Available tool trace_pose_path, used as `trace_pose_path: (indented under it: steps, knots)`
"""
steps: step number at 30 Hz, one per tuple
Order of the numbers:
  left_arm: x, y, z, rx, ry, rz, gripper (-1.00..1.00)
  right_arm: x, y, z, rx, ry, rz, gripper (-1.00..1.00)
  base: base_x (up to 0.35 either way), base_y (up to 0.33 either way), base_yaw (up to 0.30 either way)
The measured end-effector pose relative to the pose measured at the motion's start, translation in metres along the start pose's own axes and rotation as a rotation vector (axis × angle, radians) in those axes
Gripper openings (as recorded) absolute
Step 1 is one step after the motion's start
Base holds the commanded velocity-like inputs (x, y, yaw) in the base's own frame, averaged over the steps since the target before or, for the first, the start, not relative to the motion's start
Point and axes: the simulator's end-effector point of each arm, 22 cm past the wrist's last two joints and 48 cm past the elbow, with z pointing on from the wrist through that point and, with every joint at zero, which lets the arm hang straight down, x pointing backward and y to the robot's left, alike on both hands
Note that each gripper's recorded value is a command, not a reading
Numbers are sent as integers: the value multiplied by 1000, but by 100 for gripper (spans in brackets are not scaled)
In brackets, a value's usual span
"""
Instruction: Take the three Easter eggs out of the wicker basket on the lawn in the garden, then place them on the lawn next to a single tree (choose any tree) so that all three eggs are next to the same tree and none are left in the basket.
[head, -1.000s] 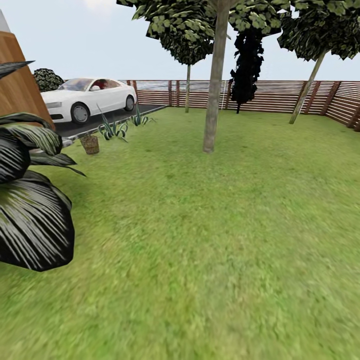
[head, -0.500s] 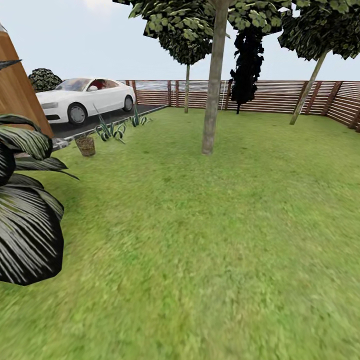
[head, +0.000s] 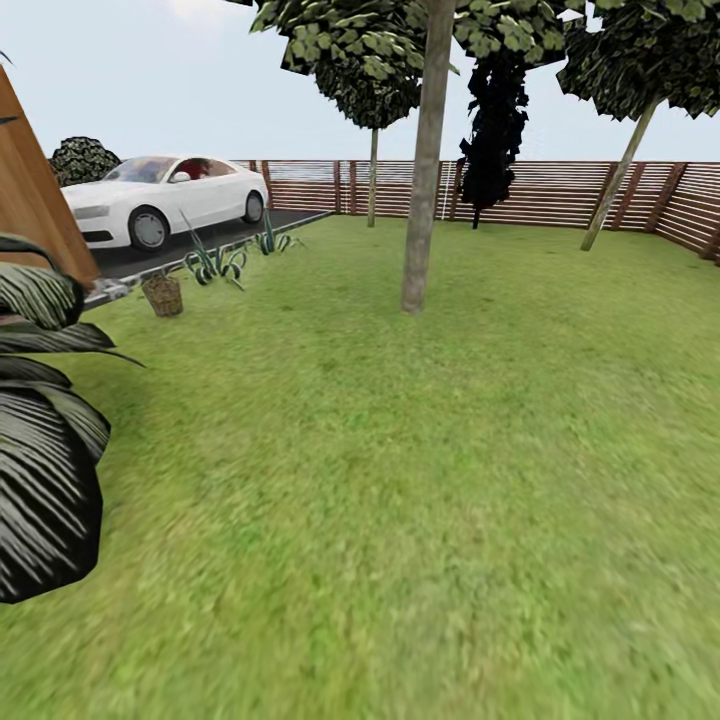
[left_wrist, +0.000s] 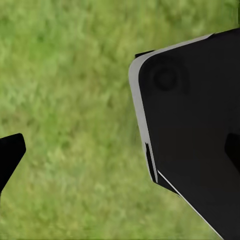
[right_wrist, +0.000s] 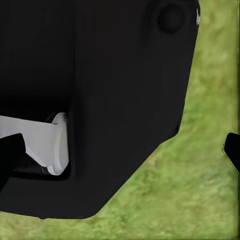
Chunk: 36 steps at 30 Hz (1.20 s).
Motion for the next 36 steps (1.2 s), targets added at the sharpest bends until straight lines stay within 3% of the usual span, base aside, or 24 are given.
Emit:
trace_pose_path:
  steps: [22,36]
  knots:
    - [0,0,0,0,0,0,100,0,1,0,-1,0,-1,100,300,-129,4]
    - [0,0,0,0,0,0,100,0,1,0,-1,0,-1,100,298,-130,139]
